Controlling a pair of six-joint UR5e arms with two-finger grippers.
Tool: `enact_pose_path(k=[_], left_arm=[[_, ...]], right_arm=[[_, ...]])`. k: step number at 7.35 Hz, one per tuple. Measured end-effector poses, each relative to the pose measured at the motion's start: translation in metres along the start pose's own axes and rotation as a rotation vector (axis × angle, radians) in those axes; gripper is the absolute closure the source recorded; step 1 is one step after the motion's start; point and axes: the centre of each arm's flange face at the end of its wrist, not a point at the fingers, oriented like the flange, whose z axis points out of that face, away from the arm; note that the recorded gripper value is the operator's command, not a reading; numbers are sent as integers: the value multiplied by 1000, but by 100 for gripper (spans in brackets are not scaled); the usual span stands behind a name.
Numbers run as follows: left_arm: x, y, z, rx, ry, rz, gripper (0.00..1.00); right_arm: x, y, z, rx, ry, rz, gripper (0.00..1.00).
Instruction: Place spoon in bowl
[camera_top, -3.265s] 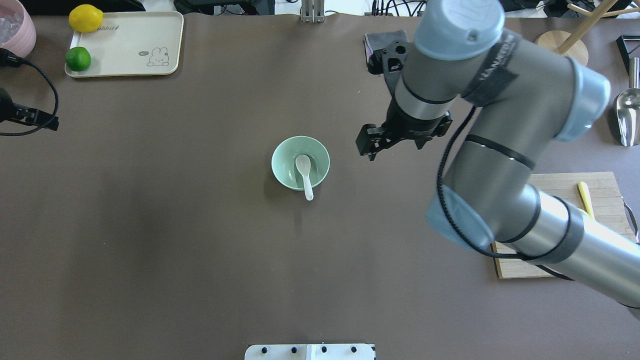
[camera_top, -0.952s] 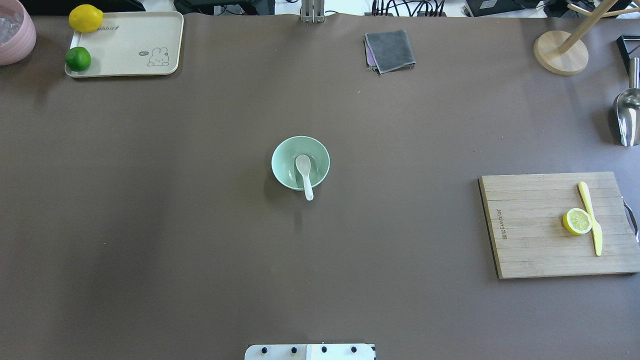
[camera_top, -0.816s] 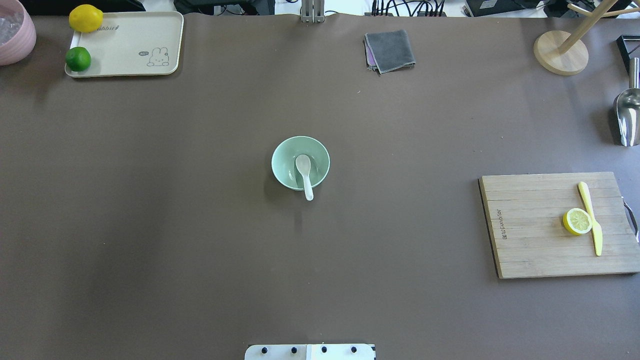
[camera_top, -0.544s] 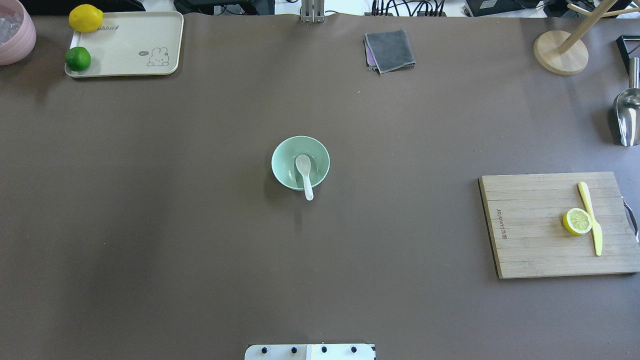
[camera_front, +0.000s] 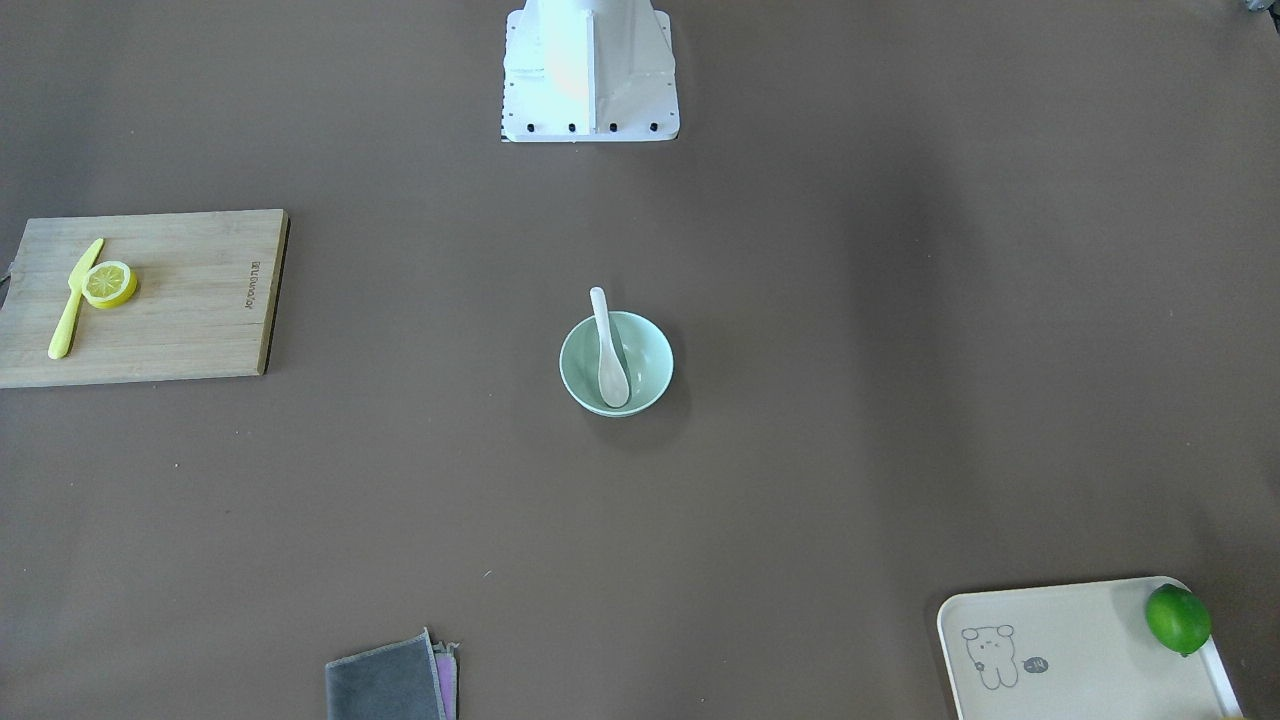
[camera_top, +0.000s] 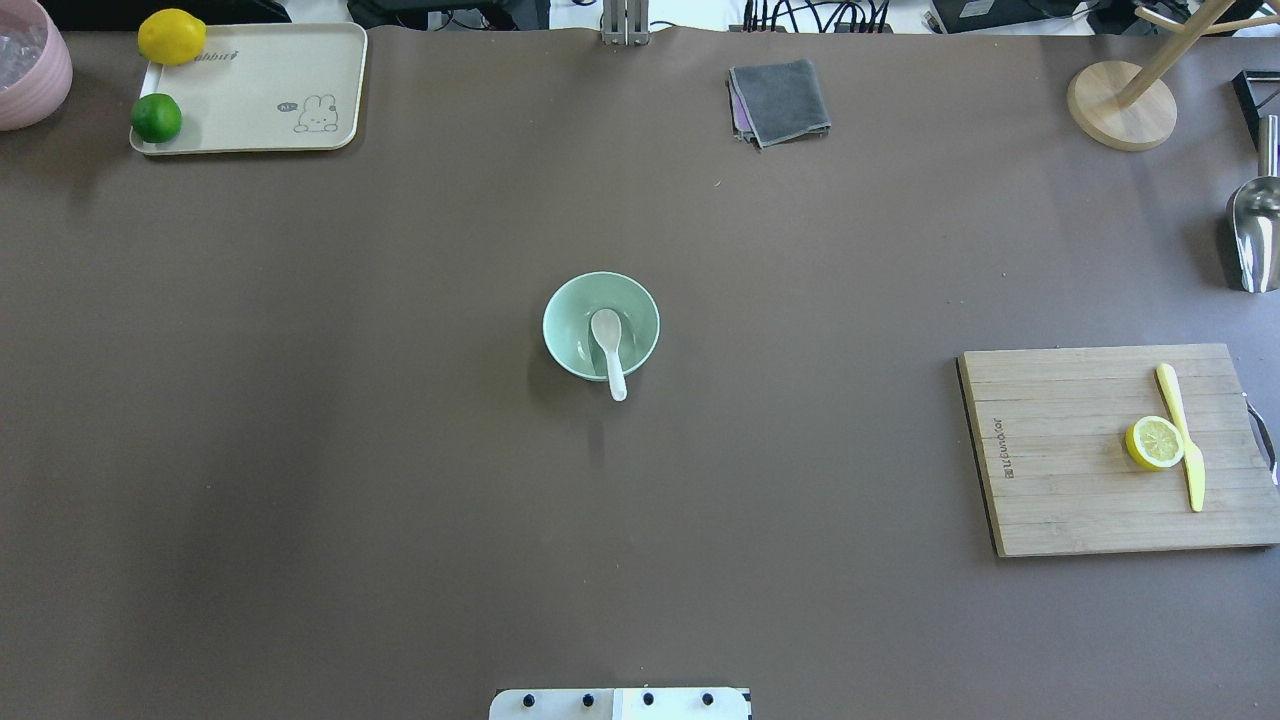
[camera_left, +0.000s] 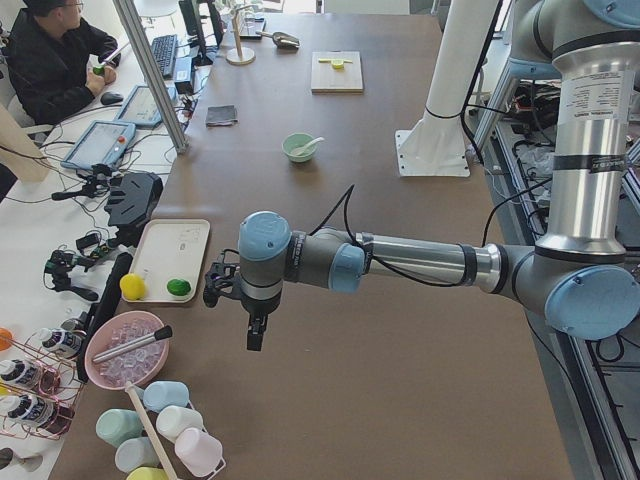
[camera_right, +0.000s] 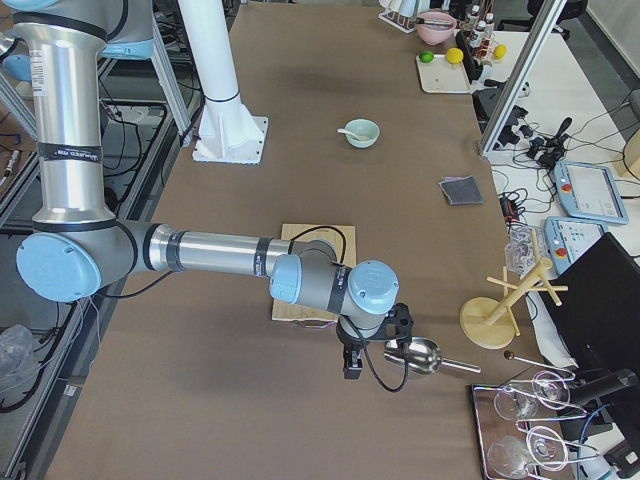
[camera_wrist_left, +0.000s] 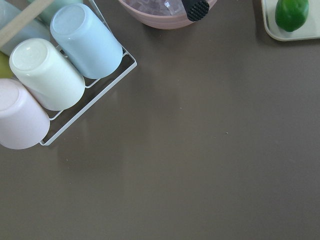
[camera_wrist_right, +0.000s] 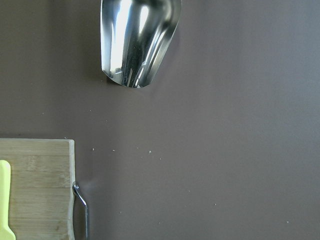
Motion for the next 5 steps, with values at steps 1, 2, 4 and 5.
enact_pose_path(k=[1,2,4,5], left_arm=[[0,0,0,0,0,0,2],[0,0,0,0,0,0,2],[0,-1,0,0,0,0,2],[0,-1,0,0,0,0,2]], right_arm=[[1,0,1,-2,-2,3,0],[2,1,2,-4,-3,5,0],[3,1,4,-7,-5,7,0],[3,1,4,-5,-6,6,0]])
